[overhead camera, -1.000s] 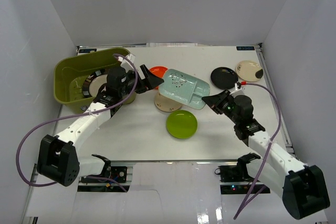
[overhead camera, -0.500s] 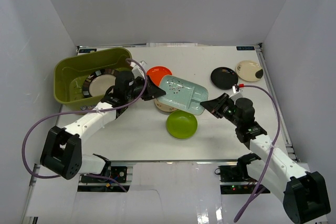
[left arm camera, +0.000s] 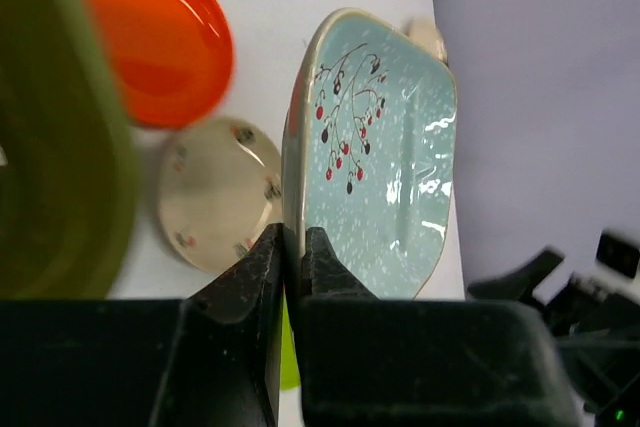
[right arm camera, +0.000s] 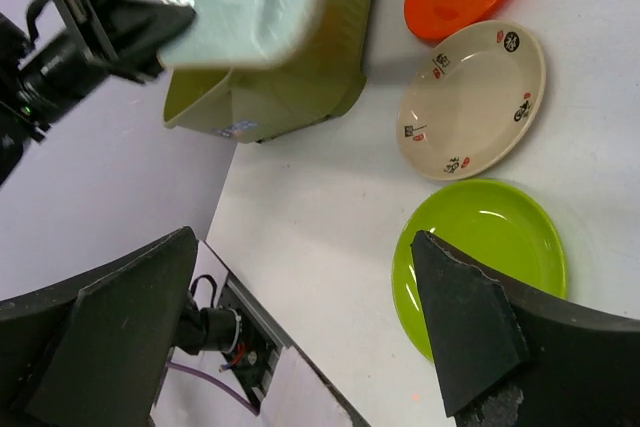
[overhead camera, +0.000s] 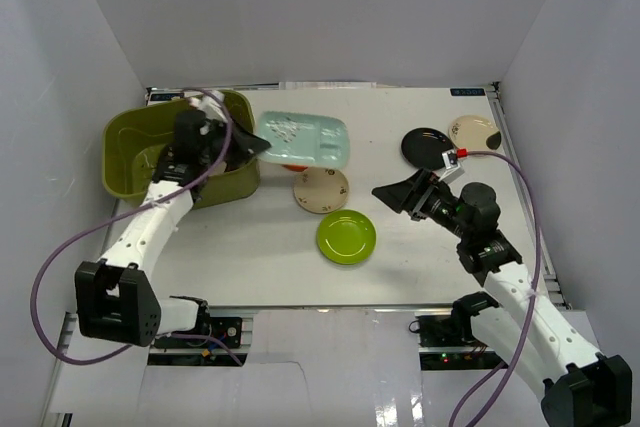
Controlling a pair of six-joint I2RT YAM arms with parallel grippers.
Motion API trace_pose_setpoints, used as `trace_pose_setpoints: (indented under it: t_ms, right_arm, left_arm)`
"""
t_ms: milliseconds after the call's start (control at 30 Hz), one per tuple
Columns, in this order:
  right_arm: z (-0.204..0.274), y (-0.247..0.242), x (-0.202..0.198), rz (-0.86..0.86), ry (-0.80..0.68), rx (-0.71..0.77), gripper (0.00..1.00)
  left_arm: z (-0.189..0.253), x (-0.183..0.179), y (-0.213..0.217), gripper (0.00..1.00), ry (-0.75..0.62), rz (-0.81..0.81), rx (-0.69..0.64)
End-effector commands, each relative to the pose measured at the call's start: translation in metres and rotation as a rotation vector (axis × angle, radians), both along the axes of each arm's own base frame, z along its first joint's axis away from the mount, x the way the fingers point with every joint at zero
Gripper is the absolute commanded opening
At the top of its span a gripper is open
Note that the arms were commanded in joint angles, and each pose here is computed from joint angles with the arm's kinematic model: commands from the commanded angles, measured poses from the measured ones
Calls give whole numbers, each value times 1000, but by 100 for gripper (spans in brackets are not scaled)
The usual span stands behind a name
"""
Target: Place the plates into the plastic bin on the countertop
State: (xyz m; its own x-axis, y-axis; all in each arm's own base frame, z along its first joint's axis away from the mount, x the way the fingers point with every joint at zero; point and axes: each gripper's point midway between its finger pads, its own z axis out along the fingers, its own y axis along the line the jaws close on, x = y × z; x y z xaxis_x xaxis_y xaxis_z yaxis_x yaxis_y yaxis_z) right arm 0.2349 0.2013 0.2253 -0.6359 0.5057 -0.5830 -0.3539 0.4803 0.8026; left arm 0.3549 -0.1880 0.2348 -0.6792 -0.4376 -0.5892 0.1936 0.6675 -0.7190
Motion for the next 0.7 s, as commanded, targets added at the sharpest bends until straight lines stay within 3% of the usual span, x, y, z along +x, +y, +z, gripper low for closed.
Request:
trace_pose_setpoints:
  t_ms: [0, 100, 233, 467, 667]
  right_arm:
    - [6, -2, -12, 39, -54, -47, 94]
    - [-12, -4, -15, 42, -39, -76, 94]
    - [-23, -5, -14, 56, -33, -112, 94]
    - [-42, -11, -10, 36, -26, -194, 94]
    - [-70, -15, -6, 19, 22, -238, 94]
  left_arm:
    - [115, 24, 103, 0, -242, 285, -135]
    - [100, 28, 173, 0, -198, 485, -118]
    - [62, 34, 225, 0, -125, 680, -72]
    - [24, 45, 263, 0, -49, 815, 0]
    - [-14, 59, 278, 0, 47, 829, 76]
